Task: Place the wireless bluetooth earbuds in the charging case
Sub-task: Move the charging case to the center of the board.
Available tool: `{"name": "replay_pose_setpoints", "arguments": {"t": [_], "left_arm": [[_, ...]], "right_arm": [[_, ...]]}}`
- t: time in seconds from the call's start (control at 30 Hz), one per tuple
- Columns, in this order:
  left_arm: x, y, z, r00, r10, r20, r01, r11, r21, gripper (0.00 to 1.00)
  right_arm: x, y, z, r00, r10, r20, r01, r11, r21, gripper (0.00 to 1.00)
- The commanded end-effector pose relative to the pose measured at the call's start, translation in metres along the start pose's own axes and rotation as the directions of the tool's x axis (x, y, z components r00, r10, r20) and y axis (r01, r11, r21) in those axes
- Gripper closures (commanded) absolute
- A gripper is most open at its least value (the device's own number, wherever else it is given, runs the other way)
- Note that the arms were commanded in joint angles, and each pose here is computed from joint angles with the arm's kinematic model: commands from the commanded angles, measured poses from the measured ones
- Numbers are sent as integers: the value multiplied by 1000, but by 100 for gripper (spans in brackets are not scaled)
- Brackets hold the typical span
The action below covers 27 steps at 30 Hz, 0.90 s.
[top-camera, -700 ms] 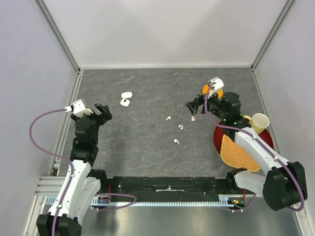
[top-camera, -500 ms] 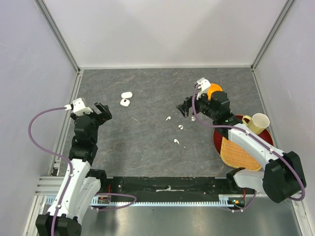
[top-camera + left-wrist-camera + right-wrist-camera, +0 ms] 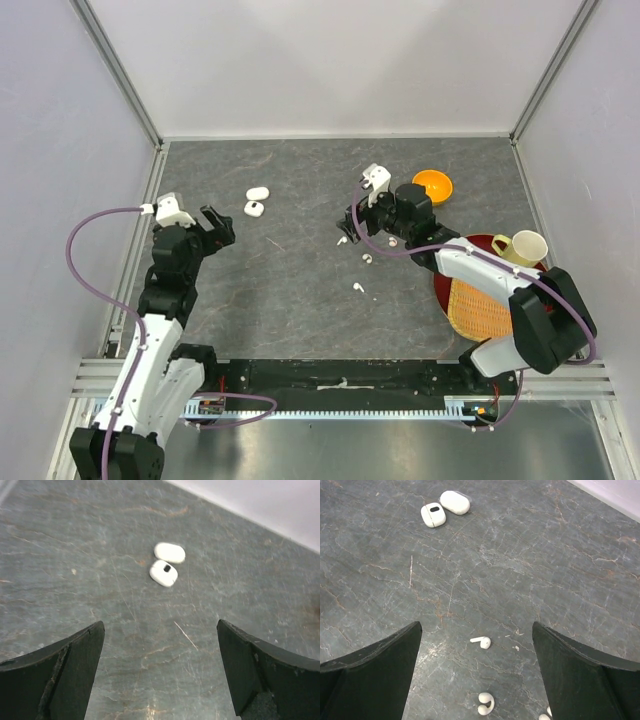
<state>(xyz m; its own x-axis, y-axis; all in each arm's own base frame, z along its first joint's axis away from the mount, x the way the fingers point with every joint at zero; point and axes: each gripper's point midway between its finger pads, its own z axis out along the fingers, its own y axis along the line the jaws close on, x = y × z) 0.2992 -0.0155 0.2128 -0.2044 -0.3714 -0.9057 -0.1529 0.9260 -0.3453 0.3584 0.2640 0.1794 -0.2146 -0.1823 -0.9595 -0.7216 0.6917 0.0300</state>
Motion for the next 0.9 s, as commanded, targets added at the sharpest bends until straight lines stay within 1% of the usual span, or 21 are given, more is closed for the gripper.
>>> {"name": "replay_pose_setpoints", "arguments": {"t": [0.0,0.07,0.17,0.27,0.3,0.33,0.37,0.4,0.43,0.47,0.5,0.53,0.6,0.7,0.77,0.8,0.83,0.87], "left_arm": [[1,-24,5,998,36,-48,-30,993,119,0],[9,-29,10,995,46,-91,-32,989,146,0],[18,-29,15,988,58,-143,-37,989,144,0],[27,-26,18,984,58,-171,-35,990,135,0],[31,-25,18,982,56,-182,-32,991,132,0],[32,-26,18,981,55,-189,-29,990,137,0],[36,-25,21,977,56,-205,-29,991,134,0],[37,-25,21,976,57,-212,-29,991,131,0],[38,-25,22,974,50,-221,-23,992,126,0],[43,-24,24,970,48,-237,-19,992,124,0],[42,-26,25,970,47,-239,-16,991,131,0],[43,-29,26,969,44,-243,-9,990,144,0],[43,-33,29,967,48,-249,-9,988,155,0],[43,-37,36,964,46,-260,-4,987,162,0],[42,-48,42,966,49,-253,-1,982,187,0],[39,-50,46,968,68,-243,-22,982,187,0],[51,-51,54,957,99,-271,-53,984,169,0],[53,-52,59,952,118,-282,-76,985,156,0]], "right_arm": [[-31,2,4,996,-59,70,59,998,-8,2],[-40,0,2,993,-69,96,68,998,10,2],[-56,-8,-3,989,-77,127,70,996,61,2],[-74,-22,-4,992,-28,127,10,990,143,2],[-66,-26,-4,997,14,76,-26,986,163,2],[-79,-28,-5,996,19,86,-35,983,178,2],[-80,-31,-6,996,49,80,-64,978,198,2],[-78,-30,-8,995,73,66,-85,976,202,2],[-80,-28,-9,988,133,82,-148,968,202,2],[-79,-26,-11,984,156,86,-170,966,192,2],[-87,-22,-15,979,168,117,-187,966,176,2],[-79,-20,-18,973,201,116,-219,960,173,2],[-88,-14,-27,966,210,152,-232,962,146,2],[-87,-9,-37,960,225,169,-249,959,137,2],[-88,-9,-42,956,231,183,-258,956,142,2],[-89,-9,-47,955,229,191,-258,955,145,2],[-88,-9,-49,954,229,195,-260,954,150,2],[-88,-10,-51,954,226,197,-257,954,154,2]]}}
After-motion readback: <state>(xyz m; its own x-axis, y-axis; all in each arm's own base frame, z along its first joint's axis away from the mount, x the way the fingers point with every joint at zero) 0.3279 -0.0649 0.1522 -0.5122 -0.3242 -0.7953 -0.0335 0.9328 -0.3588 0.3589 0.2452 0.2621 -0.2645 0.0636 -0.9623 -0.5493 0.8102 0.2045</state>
